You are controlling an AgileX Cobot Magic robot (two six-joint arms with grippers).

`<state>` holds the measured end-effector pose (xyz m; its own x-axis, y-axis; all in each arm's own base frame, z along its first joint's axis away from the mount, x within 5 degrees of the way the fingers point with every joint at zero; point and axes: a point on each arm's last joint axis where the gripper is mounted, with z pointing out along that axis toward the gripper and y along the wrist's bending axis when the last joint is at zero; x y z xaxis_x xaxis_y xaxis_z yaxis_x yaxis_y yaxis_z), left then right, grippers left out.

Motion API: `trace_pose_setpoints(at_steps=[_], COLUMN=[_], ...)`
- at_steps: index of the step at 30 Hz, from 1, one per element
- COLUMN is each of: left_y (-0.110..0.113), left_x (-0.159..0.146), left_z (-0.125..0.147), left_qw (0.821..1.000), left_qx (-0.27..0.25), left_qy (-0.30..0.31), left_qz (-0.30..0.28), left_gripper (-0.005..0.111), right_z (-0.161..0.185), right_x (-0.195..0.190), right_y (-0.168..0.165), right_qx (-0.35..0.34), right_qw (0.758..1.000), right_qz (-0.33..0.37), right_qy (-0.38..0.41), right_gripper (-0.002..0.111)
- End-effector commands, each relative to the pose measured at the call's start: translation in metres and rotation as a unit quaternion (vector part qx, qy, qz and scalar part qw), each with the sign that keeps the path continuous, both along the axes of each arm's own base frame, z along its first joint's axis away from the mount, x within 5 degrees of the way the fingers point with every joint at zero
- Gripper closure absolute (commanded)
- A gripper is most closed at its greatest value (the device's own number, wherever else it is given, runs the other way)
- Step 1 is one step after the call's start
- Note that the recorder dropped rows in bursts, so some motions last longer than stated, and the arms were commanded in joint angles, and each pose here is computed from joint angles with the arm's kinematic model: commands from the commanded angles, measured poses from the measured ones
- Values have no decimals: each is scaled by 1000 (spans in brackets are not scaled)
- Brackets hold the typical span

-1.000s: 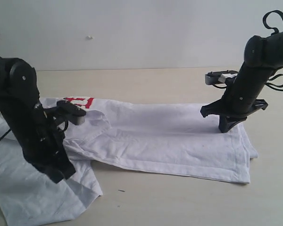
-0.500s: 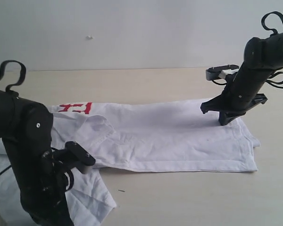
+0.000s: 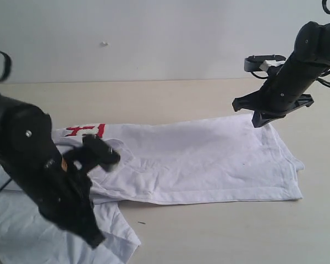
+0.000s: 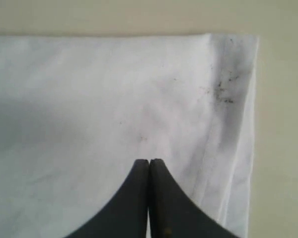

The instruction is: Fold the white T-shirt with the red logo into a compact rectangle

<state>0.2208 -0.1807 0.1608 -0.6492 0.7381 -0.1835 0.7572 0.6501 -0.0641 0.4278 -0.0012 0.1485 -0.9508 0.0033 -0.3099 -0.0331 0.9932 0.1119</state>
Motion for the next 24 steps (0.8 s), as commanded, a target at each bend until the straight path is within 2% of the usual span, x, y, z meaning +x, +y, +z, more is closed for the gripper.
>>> trace_pose_setpoints(at_steps=[1,5,7,8,14,16,18,19,22,24], left_y=[17,38,45,49,44,43,38,34,33,32], left_x=[34,58,64,66,76,76,77,75,76,79], left_z=[30,26,18,5,-22,-20,-6,-7,-32,-43], left_qw=[987,973,972,977,983,983,977,980,988,987], left_qx=[-70,-87,-80,-63,-42,-45,-76,-72,-47,-44], left_qy=[-134,-169,-165,-138,-107,-106,-112,-115,-91,-96], left_qz=[59,131,146,152,142,145,167,143,119,118], left_gripper=[107,107,107,107,107,107,107,107,107,107], right_z=[3,3,3,3,3,3,3,3,3,3], right_x=[-1,-1,-1,0,0,0,0,0,0,-1], right_y=[1,1,1,1,1,0,0,0,1,1], right_qx=[1,0,0,-1,-3,-3,-3,-3,-1,0], right_qw=[1000,1000,1000,1000,1000,1000,1000,1000,1000,1000], right_qz=[7,8,10,12,15,14,14,14,13,14], right_qy=[-1,-2,-2,-6,-7,-9,-10,-10,-8,-6], right_gripper=[108,108,108,108,108,108,108,108,108,108])
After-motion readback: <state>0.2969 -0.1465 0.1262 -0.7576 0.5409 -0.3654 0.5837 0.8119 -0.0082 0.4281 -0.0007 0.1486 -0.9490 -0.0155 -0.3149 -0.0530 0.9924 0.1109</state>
